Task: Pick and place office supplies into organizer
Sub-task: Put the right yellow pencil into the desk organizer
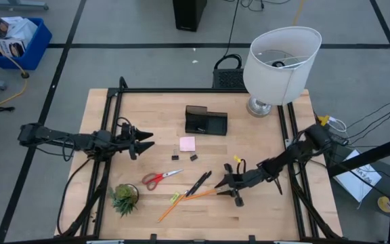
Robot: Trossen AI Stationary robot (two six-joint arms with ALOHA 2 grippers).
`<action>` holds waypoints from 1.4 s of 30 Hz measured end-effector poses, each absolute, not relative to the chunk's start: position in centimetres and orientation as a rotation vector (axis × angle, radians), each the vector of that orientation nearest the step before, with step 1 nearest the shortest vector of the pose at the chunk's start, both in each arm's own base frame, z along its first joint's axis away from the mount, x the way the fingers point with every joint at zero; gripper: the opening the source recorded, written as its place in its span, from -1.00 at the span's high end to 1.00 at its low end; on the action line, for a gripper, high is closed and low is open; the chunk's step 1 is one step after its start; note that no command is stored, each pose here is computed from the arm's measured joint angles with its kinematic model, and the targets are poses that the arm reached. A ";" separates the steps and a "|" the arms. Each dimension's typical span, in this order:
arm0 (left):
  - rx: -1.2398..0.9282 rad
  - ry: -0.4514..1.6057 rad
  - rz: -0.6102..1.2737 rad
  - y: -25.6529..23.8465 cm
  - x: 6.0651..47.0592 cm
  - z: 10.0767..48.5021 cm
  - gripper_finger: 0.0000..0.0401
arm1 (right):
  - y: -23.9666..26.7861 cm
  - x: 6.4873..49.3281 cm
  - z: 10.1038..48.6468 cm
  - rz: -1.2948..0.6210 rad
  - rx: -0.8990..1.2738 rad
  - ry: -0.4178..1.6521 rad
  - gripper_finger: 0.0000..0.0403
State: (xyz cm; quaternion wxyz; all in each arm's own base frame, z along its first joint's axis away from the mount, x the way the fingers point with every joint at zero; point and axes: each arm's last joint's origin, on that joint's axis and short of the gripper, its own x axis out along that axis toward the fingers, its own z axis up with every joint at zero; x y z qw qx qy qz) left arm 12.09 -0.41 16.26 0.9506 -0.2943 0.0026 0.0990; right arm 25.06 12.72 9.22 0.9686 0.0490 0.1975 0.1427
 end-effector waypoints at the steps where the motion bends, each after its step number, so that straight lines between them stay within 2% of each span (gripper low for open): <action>1: -0.599 0.006 0.202 -0.4 12.1 16.3 -0.62 | 12.8 25.1 9.0 0.295 0.092 0.396 0.29; 7: -0.609 0.004 0.201 -0.4 12.1 16.3 -0.61 | 12.7 24.9 7.2 0.296 0.057 0.461 0.09; 17: -0.618 0.003 0.202 -0.4 12.1 16.3 -0.61 | 12.5 24.9 5.1 0.245 0.016 0.481 0.15; 25: -0.623 0.002 0.202 -0.4 12.1 16.3 -0.62 | 12.5 24.6 3.8 0.234 0.010 0.525 0.37; 33: -0.623 0.003 0.202 -0.4 12.1 16.3 -0.61 | 12.5 24.6 3.7 0.236 0.014 0.522 0.90; 42: -0.623 0.002 0.202 -0.4 12.1 16.3 -0.62 | 13.2 24.8 4.8 0.275 0.078 0.407 0.88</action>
